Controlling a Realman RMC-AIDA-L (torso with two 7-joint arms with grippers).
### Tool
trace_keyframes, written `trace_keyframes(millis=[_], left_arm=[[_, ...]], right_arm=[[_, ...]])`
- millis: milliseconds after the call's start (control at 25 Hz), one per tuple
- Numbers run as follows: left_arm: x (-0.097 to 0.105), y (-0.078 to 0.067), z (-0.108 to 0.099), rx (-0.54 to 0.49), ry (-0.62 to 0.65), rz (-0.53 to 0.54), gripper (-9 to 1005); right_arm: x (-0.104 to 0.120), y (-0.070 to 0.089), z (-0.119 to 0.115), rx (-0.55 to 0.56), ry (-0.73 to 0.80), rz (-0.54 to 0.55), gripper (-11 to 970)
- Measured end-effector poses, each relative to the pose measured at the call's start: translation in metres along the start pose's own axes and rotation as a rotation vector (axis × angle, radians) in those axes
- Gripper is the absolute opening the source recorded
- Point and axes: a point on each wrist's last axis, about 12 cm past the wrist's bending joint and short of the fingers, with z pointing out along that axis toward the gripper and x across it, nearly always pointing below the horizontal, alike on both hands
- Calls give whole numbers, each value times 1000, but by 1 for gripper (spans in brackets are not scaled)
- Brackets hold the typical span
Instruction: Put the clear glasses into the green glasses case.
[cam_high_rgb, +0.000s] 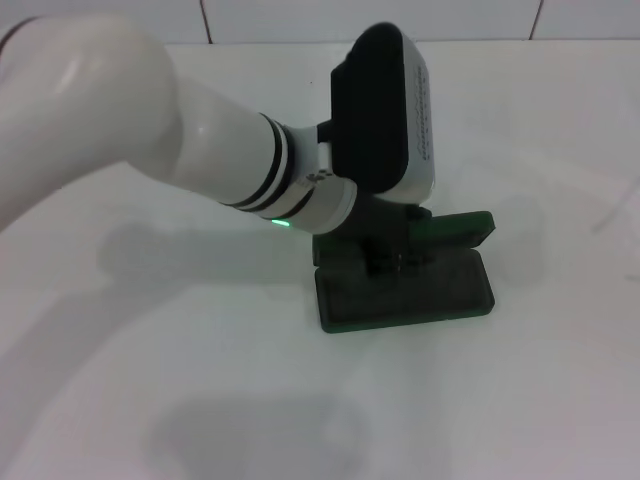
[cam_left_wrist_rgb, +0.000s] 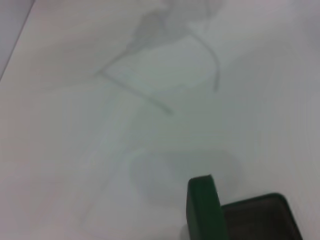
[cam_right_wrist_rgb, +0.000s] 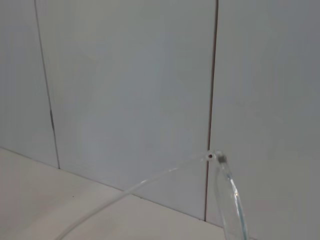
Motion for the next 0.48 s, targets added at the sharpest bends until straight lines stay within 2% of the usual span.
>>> trace_keyframes(millis=[480], left_arm=[[-11, 13, -34, -29, -103, -49, 425]], right_arm=[[2, 2, 1, -21, 1, -4, 117]])
